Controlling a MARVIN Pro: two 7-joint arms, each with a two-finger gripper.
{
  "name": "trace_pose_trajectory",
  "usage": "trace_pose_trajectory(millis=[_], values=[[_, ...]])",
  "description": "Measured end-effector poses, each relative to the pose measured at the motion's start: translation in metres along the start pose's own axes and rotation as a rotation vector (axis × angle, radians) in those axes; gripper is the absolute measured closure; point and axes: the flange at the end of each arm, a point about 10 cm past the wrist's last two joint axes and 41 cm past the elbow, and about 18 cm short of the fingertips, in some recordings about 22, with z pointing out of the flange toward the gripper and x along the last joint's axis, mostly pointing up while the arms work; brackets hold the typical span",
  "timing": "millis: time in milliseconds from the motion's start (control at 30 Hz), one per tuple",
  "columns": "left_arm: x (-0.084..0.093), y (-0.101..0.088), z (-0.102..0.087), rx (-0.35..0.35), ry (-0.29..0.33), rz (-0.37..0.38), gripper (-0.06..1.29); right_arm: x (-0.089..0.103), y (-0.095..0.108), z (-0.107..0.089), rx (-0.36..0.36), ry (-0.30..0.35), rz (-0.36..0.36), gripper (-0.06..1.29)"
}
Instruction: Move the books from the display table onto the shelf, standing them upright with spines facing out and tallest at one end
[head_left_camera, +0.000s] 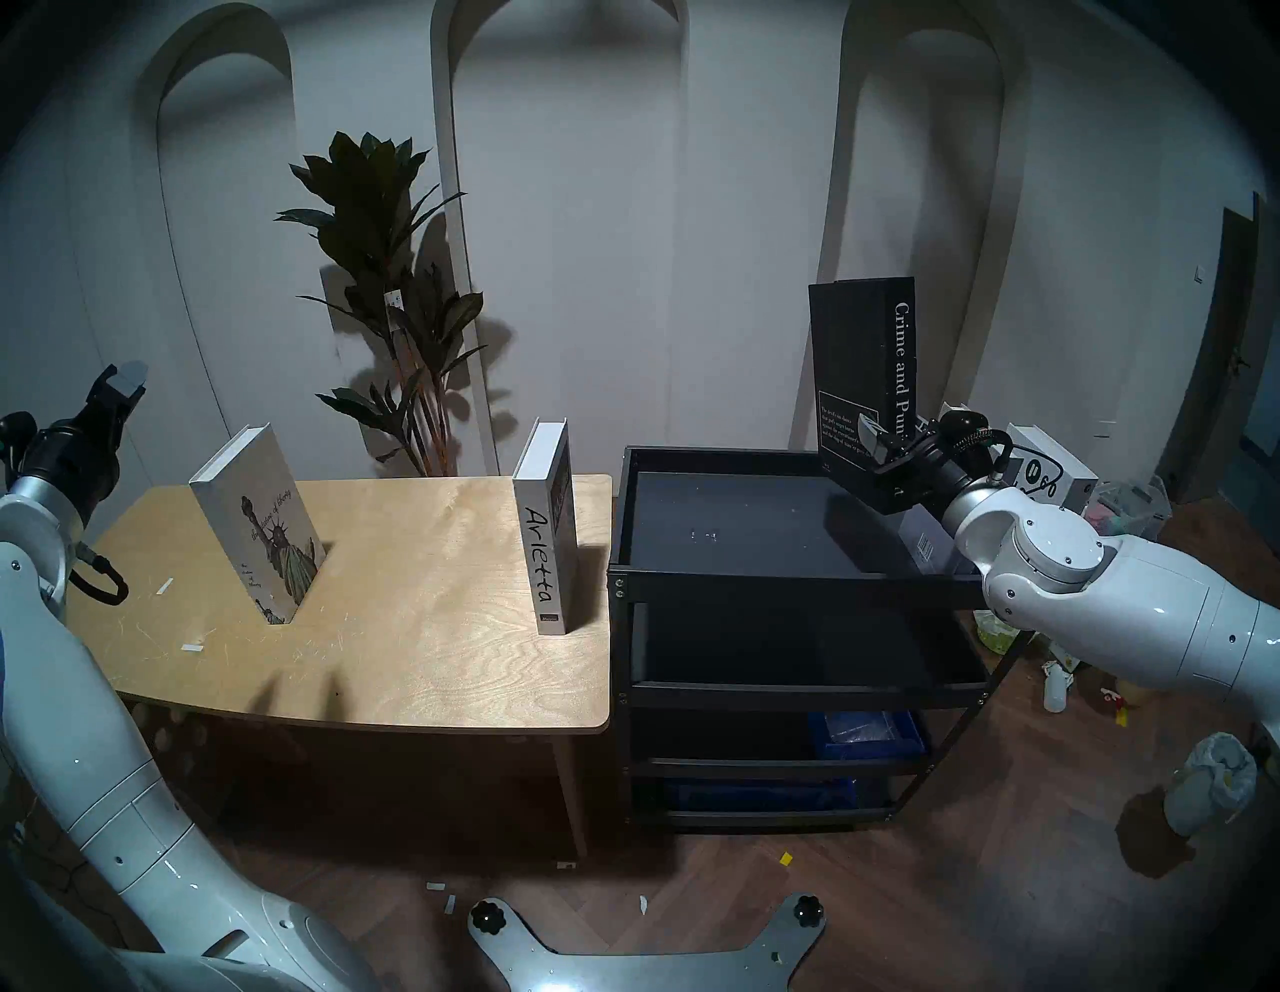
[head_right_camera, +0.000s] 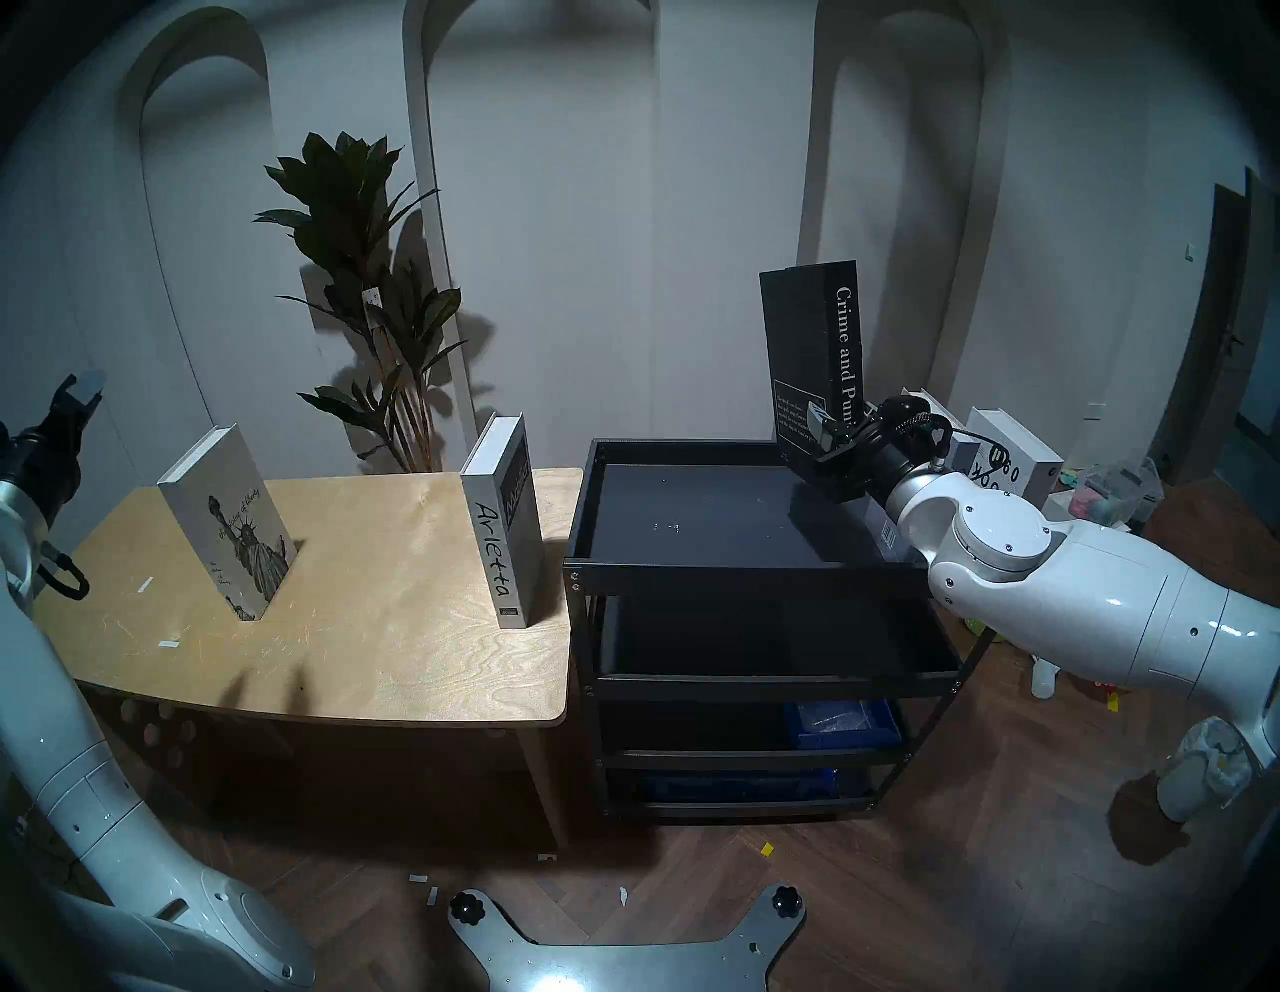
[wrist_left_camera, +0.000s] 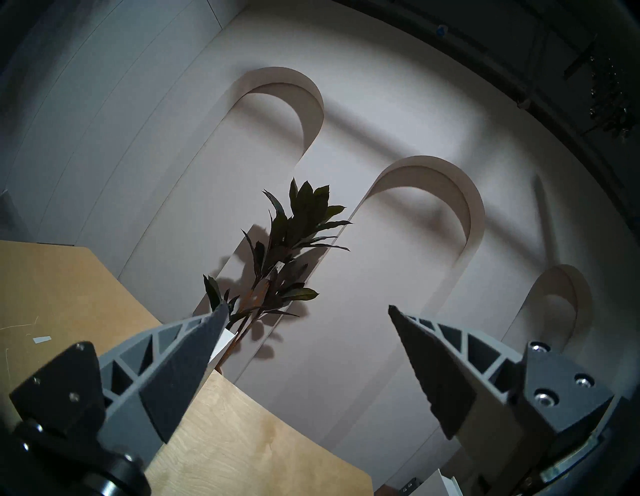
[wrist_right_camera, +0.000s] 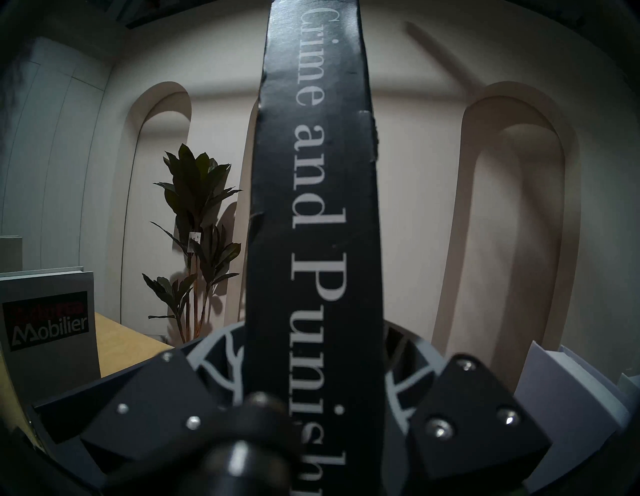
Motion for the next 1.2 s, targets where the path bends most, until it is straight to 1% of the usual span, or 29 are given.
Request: trace_pose_trajectory(millis=[267,400,900,1200], values=[[-0.003,-0.016,-0.003,-0.034,-0.014,0.042,0.0,-0.012,0.01,0.0,0.007,-0.008,0.001,0.74],[-0.003,-0.021,-0.004,-0.051,-0.012,0.062,0.0,-0.019,0.012,0.001,0.013,-0.016,0.007,0.74],[-0.002,-0.041,-0.007,-0.133,0.018,0.17,0.0,-0.055,0.013,0.013,0.024,-0.057,0.035,0.74],[-0.004,-0.054,-0.007,-0.204,0.045,0.262,0.0,-0.077,0.014,0.025,0.022,-0.08,0.048,0.74]])
